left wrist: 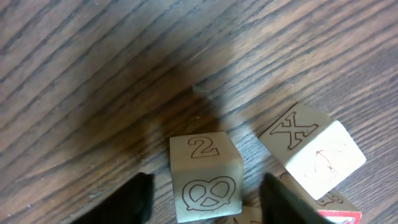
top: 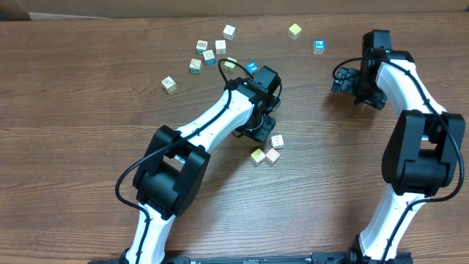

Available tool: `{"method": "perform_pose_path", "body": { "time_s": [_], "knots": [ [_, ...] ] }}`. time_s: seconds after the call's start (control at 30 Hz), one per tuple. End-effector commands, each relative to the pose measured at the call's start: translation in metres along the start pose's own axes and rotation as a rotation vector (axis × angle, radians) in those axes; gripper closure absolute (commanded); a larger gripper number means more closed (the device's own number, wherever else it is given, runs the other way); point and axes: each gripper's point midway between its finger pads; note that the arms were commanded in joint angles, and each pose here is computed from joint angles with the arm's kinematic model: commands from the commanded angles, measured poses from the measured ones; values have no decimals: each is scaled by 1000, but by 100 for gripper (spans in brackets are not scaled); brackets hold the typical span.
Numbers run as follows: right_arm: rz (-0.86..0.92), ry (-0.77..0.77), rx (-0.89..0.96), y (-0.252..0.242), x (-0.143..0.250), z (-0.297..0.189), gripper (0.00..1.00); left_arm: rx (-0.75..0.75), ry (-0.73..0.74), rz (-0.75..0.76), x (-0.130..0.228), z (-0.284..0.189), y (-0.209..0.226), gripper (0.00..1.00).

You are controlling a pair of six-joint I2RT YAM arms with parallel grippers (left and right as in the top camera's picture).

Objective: Form a circle
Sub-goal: 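Carry the pretzel block toward the placed group beside the X block, then lower the pretzel block next to the X block and release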

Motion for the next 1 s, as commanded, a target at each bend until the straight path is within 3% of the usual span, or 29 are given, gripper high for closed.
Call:
{"method": "perform_pose_path", "body": {
  "time_s": [0.0, 0.1, 0.63, 0.8, 0.97],
  "knots": [
    [5, -25, -5, 0, -7, -7, 0, 0, 19, 3, 5, 8, 0, 39],
    [5, -26, -5, 0, -7, -7, 0, -1, 18, 3, 4, 7, 0, 34],
    [5, -25, -5, 0, -7, -7, 0, -94, -98, 6, -39, -38, 11, 39],
    [5, -26, -5, 0, -7, -7, 0, -83, -181, -34, -59, -43, 9, 55],
    [5, -25, -5, 0, -7, -7, 0, -76, -220, -67, -69, -43, 8, 87]
  ]
}}
Point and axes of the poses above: each gripper's point midway between its finger pads, its own z axis out along the fingers, its own y axis along the line the jaws close on, x = y × z
